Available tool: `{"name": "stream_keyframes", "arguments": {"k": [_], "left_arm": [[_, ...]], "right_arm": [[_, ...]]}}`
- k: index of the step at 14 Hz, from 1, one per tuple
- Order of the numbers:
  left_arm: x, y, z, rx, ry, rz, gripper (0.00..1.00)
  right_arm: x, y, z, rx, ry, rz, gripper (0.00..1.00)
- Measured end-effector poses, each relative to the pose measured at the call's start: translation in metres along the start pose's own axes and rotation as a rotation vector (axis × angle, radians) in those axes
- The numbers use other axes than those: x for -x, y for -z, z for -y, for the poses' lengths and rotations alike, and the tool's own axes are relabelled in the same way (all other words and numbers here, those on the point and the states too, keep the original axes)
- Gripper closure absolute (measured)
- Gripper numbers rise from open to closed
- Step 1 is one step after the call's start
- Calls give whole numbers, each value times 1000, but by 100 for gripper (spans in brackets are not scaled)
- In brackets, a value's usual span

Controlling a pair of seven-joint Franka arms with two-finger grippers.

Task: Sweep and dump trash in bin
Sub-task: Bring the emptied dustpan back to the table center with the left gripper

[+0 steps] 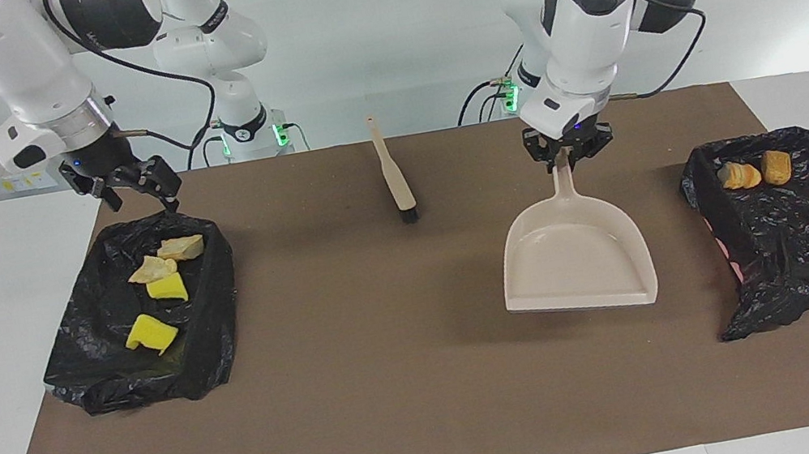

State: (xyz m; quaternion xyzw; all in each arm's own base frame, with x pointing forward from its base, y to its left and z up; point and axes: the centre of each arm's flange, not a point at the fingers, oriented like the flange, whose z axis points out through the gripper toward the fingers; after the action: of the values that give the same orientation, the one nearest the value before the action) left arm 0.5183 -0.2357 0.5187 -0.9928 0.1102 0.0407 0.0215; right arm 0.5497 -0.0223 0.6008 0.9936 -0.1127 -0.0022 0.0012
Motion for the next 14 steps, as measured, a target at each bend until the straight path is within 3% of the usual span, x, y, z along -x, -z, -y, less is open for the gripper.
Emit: {"name": "stream_keyframes", "arguments": {"k": [6,11,14], "left_arm": [[-11,-65,-120,1,1,-31,68],[-28,-114,-170,52,73,-101,68],[-24,-154,-208,45,57,-78,68]], "right_arm": [[-8,-1,15,-39,21,-30,0],[-9,19,5,-65,2,-67,0],[-1,25,14,-66,21,-59,0]]}}
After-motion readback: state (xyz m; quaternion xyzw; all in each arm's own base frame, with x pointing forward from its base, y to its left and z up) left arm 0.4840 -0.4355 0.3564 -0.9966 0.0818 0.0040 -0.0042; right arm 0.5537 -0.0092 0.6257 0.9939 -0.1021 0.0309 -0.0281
